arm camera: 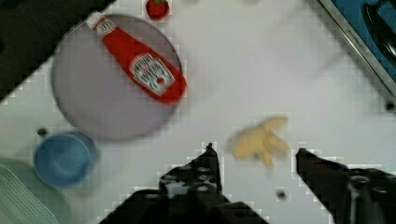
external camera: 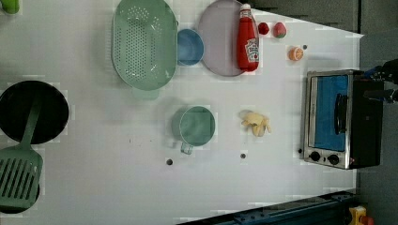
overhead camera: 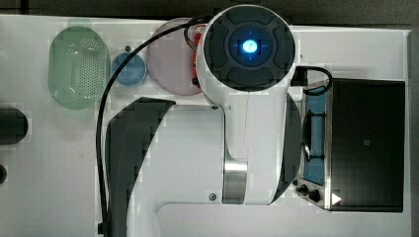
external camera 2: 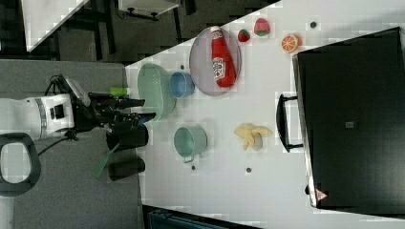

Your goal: Pick Banana and place it in mug.

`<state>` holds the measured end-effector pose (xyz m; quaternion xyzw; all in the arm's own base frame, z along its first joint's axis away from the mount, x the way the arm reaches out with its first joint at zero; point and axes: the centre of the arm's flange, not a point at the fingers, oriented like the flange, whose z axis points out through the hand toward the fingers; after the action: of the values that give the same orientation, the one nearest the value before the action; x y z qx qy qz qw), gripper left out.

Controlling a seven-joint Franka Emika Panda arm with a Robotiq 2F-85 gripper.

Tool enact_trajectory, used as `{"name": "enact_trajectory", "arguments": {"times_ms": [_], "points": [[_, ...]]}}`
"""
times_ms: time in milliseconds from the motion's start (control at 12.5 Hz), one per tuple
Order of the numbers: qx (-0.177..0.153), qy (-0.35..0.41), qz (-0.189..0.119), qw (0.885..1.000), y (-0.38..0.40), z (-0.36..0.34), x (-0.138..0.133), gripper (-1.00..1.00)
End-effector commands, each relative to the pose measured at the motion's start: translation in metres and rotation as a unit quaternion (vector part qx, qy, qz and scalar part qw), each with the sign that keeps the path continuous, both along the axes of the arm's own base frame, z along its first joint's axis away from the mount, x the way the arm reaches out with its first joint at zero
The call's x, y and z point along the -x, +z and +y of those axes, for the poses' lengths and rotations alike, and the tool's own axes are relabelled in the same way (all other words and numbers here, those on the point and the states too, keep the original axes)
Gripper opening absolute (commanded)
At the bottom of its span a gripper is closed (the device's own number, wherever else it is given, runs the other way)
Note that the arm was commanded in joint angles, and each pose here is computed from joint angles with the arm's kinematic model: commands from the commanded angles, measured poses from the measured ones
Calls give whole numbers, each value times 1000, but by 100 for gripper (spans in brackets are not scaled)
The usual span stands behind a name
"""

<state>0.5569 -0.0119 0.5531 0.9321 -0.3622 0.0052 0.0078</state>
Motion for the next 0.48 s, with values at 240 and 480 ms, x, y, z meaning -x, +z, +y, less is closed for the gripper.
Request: {"name": "enact_trajectory", "arguments": {"times_ms": [240, 480], "points": [[-9, -69, 23, 997, 51, -18, 80, 99], [-9, -41, 47, 998, 6, -16, 73, 100]]}}
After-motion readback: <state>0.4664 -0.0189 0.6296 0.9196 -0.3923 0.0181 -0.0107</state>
